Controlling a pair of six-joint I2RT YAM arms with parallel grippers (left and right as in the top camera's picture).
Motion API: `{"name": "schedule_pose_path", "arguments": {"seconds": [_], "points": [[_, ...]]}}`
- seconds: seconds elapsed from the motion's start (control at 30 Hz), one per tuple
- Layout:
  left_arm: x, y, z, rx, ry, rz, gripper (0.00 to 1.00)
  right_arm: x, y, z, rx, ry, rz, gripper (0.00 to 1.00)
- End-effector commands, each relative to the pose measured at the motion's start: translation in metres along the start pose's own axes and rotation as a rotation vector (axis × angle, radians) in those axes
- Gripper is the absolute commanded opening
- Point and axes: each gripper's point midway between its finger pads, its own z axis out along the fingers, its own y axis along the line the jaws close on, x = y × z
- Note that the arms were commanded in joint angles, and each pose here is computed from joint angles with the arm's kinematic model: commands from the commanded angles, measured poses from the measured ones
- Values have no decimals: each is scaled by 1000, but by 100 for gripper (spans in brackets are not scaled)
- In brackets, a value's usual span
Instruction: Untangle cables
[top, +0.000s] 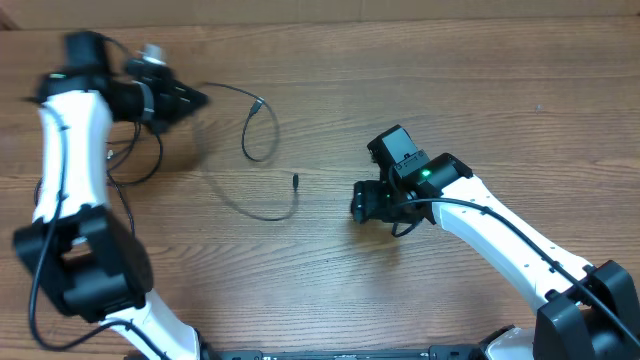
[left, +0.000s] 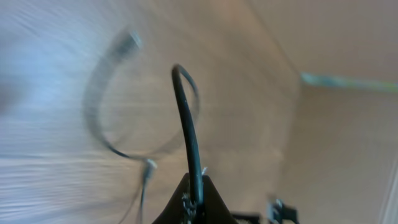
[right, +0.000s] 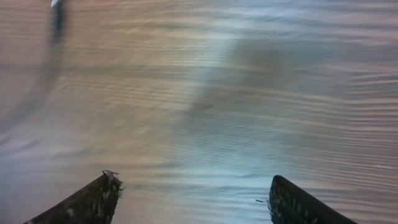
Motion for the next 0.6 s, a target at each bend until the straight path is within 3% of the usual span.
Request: {"name": "schedule_pose_path", "arguments": {"seconds": [0.0, 0.27, 0.43, 0.57], "points": [[-41, -23, -108, -199, -326, 189, 4, -21, -28, -6, 152, -107, 53, 76], [-69, -33, -259, -427, -748, 180, 6, -25, -33, -6, 153, -115, 74, 77], [-73, -24, -300, -526, -866, 157, 10, -26, -33, -6, 151, -117, 73, 78], [-72, -12, -307, -585, -877, 122, 11, -25, -32, -6, 145, -112, 73, 77]]}}
